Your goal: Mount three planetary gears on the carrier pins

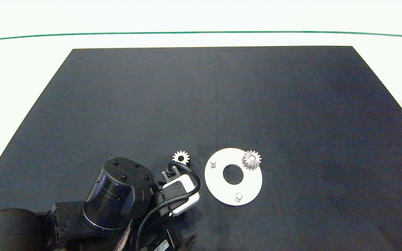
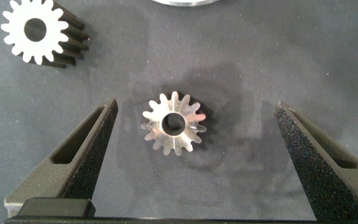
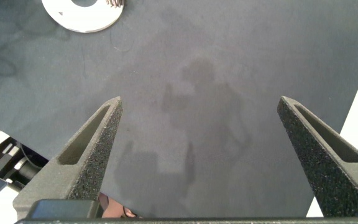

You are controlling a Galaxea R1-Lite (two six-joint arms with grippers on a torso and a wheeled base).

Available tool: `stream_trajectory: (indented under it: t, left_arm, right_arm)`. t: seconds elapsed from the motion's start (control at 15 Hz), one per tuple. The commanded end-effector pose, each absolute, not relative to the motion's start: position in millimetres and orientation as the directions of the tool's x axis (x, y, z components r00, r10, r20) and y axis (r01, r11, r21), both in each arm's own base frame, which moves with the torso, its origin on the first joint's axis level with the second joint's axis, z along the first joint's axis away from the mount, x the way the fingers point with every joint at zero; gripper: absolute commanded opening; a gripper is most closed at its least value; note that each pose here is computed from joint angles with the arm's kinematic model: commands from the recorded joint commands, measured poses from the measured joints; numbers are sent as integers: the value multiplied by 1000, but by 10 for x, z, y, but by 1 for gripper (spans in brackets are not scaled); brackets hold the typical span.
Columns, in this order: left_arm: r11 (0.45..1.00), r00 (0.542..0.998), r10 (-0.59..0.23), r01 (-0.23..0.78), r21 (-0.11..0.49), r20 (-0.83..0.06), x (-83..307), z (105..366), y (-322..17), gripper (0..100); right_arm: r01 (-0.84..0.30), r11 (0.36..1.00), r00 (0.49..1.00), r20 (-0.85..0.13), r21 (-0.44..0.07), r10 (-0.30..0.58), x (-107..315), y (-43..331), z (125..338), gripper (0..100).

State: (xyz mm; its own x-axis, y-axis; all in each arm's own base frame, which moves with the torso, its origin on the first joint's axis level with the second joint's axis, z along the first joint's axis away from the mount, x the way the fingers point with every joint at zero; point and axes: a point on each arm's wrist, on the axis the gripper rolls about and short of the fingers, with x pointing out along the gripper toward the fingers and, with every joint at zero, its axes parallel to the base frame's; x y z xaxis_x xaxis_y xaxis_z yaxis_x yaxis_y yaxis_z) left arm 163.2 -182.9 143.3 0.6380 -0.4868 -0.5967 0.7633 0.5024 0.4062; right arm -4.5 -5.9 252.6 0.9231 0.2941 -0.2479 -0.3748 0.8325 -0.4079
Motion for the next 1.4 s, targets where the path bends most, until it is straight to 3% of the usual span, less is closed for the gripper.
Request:
stream_trajectory:
  t: [0.07, 1.0, 1.4]
  left_arm:
    - [502, 639, -485, 763, 408, -597, 1651, 1415, -1840, 100]
    - [504, 640, -483, 761, 409, -597, 1662, 1355, -1842, 72]
    - [503, 643, -481, 759, 413, -596, 1695, 1352, -1861, 60]
  right_arm:
    - [-374, 832, 924, -246, -409, 294, -56, -64, 2523, 100]
    - [-378, 829, 921, -254, -411, 295, -62, -67, 2501, 100]
    - [-399, 819, 907, -309, -412, 286, -51, -62, 2455, 100]
